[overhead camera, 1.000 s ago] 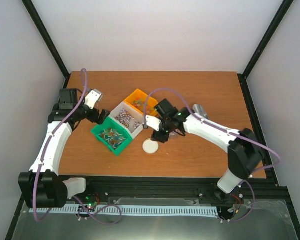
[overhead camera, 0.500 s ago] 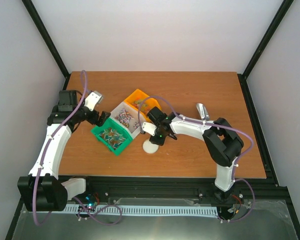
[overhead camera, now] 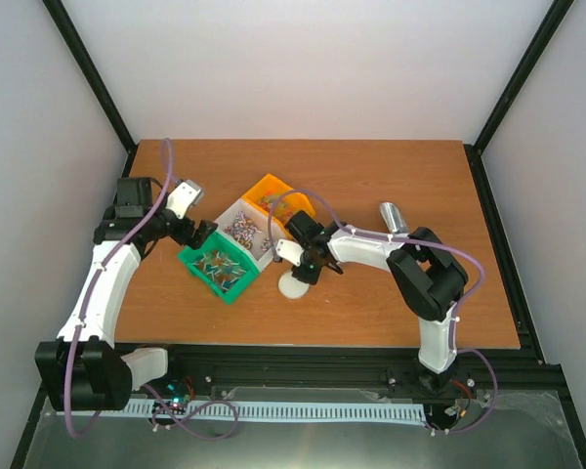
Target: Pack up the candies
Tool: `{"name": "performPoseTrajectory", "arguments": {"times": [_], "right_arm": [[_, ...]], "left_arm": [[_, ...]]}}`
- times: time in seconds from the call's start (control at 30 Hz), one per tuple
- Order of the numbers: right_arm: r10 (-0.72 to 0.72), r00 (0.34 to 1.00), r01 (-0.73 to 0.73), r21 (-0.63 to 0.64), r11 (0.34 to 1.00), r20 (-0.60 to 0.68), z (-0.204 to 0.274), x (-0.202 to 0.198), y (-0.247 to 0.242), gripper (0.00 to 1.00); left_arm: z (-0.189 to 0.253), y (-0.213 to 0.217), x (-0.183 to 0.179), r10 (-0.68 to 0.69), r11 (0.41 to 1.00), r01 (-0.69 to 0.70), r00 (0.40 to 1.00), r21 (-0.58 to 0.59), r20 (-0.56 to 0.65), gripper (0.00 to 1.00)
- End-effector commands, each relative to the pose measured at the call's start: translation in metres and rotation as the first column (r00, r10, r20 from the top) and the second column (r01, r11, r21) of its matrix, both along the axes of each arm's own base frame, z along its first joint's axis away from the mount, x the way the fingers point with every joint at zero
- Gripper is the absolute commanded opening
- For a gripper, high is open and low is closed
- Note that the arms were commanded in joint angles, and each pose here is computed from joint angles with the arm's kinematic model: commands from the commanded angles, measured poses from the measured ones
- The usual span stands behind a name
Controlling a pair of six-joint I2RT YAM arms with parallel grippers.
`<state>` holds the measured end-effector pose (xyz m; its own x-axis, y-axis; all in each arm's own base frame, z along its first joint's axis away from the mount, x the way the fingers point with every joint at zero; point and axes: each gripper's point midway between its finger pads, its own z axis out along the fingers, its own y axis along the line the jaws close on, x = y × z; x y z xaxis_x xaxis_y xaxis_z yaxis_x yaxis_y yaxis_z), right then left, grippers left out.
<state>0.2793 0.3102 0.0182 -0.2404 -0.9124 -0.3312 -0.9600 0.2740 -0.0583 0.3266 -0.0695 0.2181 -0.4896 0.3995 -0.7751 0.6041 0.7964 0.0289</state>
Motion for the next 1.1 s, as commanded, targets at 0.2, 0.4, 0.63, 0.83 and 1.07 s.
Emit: {"name": "performPoseTrajectory", "arguments": {"times": [0.2,0.4,0.63,0.83,1.07], "right_arm": [[-0.027,0.995,0.026,-0.012,1.000,-0.097,-0.012,-0.006,-0.006,0.03],[-0.010,0.983,0.043,0.174,0.984,-0.184,0.042,-0.006,0.010,0.03],[0.073,0.948,0.055,0.387,0.920,-0.309,0.103,-0.016,0.020,0.03],[0.189,0.898,0.056,0.529,0.847,-0.397,0.145,-0.034,0.015,0.03],[0.295,0.822,0.059,0.588,0.807,-0.487,0.160,-0.062,0.012,0.03]], "left_arm": [[-0.002,-0.011,-0.009,-0.101,0.995,0.101,0.995,-0.001,-0.004,1.00],[0.005,-0.024,-0.023,-0.209,0.977,0.209,0.978,-0.031,-0.018,1.00],[0.005,-0.050,-0.063,-0.464,0.886,0.463,0.886,0.018,0.011,0.99],[0.001,-0.084,-0.112,-0.733,0.676,0.711,0.675,0.194,0.086,0.98],[0.016,-0.128,-0.140,-0.884,0.468,0.861,0.453,0.198,0.118,0.89]]}}
